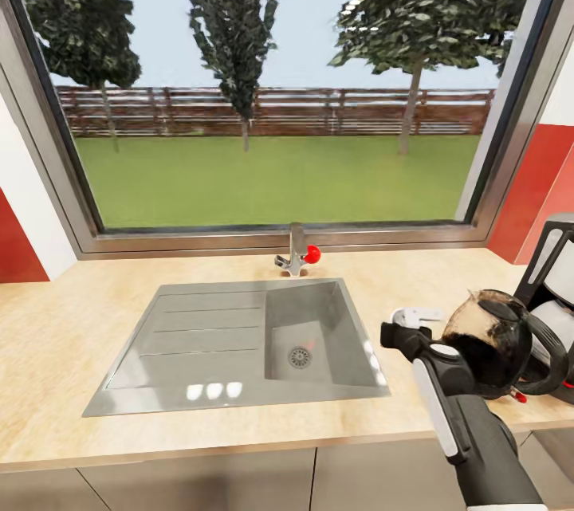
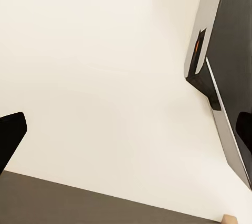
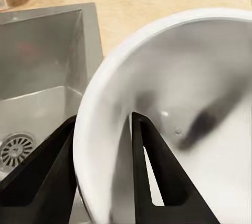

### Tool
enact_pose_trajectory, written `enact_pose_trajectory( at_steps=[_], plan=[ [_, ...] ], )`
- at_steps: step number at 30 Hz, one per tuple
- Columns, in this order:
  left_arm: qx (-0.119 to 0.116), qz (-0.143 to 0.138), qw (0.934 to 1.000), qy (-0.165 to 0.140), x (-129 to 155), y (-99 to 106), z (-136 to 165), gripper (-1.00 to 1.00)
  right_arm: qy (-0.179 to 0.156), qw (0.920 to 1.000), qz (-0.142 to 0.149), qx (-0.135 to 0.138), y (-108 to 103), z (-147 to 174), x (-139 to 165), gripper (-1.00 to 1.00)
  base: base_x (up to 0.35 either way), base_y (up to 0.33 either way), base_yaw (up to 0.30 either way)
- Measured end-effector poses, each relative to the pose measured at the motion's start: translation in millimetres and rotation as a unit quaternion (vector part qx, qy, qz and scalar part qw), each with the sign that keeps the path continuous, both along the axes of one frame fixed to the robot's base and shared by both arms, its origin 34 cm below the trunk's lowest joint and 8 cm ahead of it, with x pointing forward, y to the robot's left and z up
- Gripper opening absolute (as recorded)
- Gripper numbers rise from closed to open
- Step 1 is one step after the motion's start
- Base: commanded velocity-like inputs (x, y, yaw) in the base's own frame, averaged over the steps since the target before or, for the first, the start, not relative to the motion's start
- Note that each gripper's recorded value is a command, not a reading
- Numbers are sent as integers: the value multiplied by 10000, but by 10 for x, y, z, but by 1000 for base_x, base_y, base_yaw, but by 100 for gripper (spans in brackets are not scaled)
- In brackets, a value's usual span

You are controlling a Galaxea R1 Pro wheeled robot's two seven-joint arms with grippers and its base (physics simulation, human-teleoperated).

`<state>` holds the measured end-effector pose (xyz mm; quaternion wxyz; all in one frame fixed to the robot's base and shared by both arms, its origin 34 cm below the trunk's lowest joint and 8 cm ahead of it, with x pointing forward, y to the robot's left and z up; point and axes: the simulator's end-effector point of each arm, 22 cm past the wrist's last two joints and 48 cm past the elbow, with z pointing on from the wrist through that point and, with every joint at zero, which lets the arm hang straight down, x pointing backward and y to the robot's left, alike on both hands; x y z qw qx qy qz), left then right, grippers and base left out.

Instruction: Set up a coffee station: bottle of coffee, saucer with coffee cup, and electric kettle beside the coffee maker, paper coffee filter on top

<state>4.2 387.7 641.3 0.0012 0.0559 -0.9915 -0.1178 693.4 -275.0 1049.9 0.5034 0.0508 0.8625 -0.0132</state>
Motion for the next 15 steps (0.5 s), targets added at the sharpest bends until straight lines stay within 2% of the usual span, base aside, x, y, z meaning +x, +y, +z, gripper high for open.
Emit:
enact_pose_trajectory(
  at_steps=[2,4,5,6,15],
  plan=[
    [-4,-1,10000,-1,0,-6,-1,100,0,10000,40,27,41,-4,2,-100,-2,-90,0],
    [-5,2,10000,8,-3,-12,-2,100,11,9998,182,50,185,-15,4,-100,-89,-204,-6],
    [-8,9,10000,14,-5,-19,-3,100,7,9991,418,44,406,-16,2,-100,-180,-211,-18],
    [-8,10,10000,13,-5,-20,-3,100,12,9989,475,-24,451,-17,-2,-100,-206,-206,-11],
    [-56,20,10000,-43,29,-98,-20,100,62,9981,615,-79,573,-68,-19,-100,-262,-194,-2]
  ],
)
